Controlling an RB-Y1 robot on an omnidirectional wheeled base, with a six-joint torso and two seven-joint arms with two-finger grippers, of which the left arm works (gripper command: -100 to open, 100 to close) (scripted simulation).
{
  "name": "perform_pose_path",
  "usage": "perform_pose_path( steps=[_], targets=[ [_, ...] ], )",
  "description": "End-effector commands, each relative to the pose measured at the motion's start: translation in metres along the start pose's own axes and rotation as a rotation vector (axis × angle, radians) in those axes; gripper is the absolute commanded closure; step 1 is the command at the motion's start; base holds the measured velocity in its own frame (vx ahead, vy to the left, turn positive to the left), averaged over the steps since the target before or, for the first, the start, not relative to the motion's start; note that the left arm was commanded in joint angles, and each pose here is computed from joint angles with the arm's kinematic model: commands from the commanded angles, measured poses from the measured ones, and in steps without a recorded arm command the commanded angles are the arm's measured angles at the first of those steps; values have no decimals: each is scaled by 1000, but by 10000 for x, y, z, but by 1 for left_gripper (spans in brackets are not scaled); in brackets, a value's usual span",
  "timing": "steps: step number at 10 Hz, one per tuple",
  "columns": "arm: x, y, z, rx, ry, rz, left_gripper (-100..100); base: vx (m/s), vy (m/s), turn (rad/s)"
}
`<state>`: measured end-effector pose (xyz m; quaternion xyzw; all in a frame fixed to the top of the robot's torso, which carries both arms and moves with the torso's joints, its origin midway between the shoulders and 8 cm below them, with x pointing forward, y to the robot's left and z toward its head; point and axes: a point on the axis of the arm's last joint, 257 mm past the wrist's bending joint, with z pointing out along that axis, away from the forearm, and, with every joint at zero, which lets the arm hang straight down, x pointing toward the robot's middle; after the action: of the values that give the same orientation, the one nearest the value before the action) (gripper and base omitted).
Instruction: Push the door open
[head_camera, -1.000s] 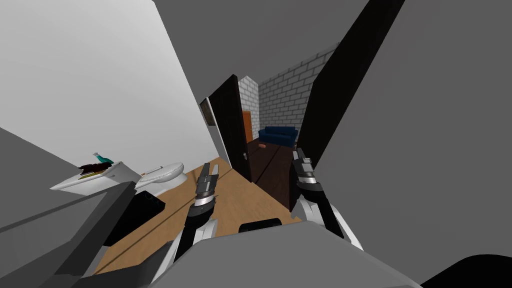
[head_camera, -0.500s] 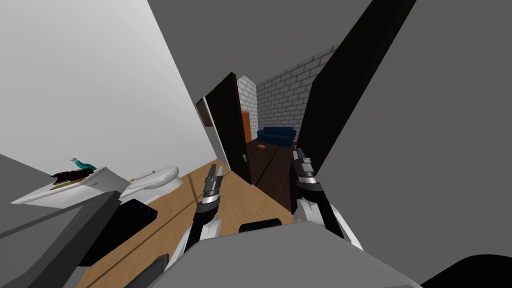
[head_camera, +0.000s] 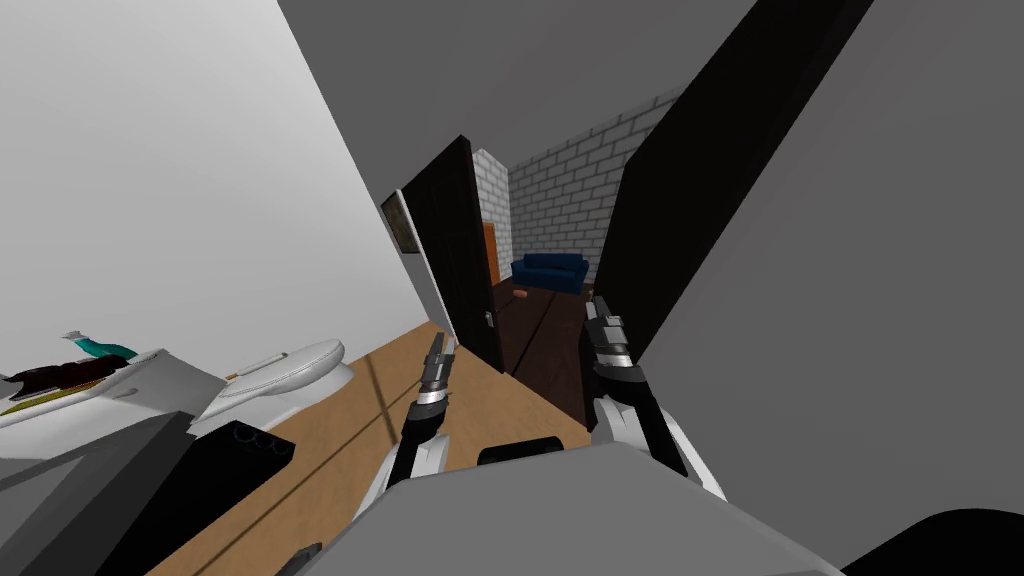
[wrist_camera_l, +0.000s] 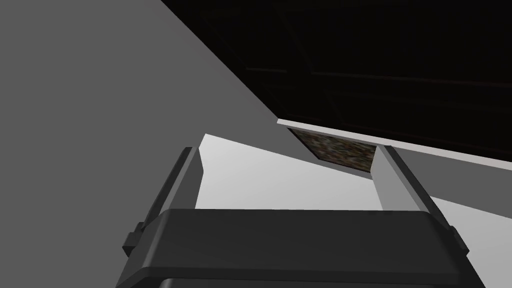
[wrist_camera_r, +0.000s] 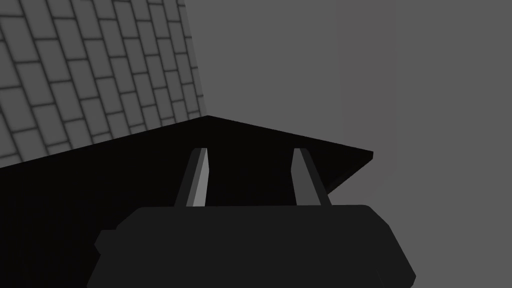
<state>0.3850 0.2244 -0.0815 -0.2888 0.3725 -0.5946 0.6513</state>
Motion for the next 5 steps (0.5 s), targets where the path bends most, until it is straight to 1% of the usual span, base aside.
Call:
perform_pose_path(
  steps=[1,3,5],
  targets=[
    [75,146,-24,-26,14,-15,-100,86,93,-85],
    [166,330,-67,-57,30,-33,-100,77,72,-89],
    [264,519,-119,-90,48,-51,-100,101,104,-99]
  ],
)
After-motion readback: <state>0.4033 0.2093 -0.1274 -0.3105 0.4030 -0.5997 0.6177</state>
